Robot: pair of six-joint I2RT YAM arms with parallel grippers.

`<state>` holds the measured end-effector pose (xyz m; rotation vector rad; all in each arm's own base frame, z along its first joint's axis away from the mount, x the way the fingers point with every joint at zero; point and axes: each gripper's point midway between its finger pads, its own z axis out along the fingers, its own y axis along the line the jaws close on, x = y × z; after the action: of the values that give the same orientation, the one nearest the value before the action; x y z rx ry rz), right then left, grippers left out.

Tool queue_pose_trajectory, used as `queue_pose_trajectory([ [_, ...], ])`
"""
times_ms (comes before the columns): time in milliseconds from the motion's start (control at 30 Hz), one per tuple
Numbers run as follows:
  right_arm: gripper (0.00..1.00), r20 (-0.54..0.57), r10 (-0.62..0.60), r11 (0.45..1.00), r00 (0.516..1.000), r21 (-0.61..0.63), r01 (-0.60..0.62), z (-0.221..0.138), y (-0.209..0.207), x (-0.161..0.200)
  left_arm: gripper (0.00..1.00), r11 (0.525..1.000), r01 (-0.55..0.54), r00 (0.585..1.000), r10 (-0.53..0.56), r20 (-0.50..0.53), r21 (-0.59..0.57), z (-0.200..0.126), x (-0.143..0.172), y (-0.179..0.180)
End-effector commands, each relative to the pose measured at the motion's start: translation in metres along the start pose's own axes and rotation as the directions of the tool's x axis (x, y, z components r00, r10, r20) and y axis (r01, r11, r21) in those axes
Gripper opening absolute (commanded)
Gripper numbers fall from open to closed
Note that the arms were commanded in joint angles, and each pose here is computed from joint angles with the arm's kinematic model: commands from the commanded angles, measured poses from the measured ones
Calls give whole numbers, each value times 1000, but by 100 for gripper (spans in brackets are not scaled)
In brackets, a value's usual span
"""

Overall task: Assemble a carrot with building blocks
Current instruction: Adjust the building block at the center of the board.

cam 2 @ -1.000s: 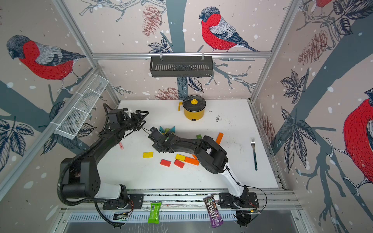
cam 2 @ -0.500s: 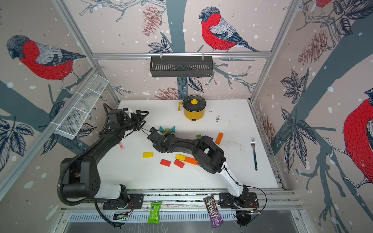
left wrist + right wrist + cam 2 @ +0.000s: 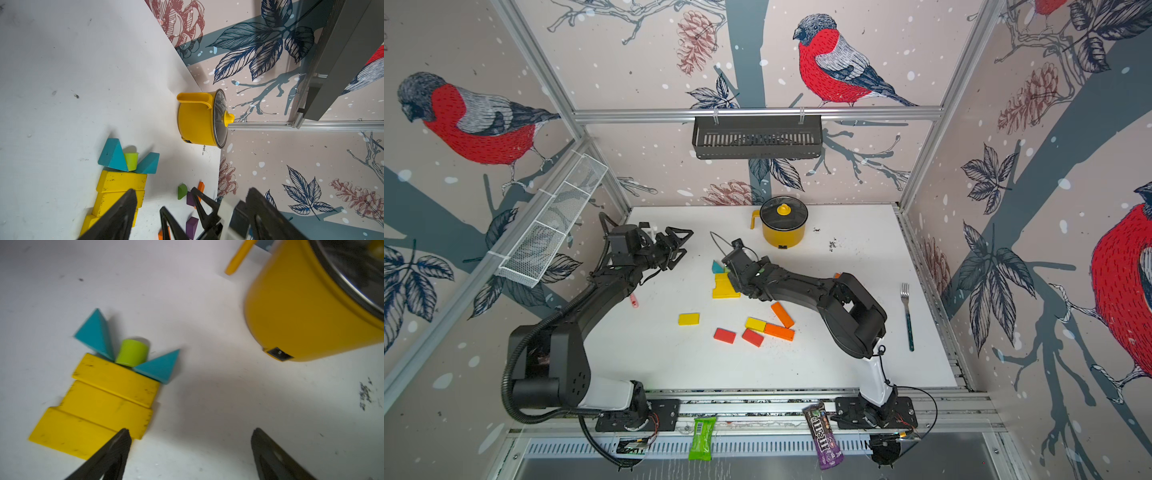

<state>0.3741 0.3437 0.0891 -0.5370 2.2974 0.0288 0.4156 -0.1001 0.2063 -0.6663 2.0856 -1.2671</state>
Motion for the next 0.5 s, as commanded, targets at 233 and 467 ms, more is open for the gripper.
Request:
queue_pose_trajectory([
  [233,91,-76,100,988,992,-110,-108,22,3,28,84,999,-38,998,39,-39,30,10,12,-11],
  [467,91,-103,94,987,990,-118,-106,33,9,34,84,999,-38,998,39,-44,25,11,13,-10],
])
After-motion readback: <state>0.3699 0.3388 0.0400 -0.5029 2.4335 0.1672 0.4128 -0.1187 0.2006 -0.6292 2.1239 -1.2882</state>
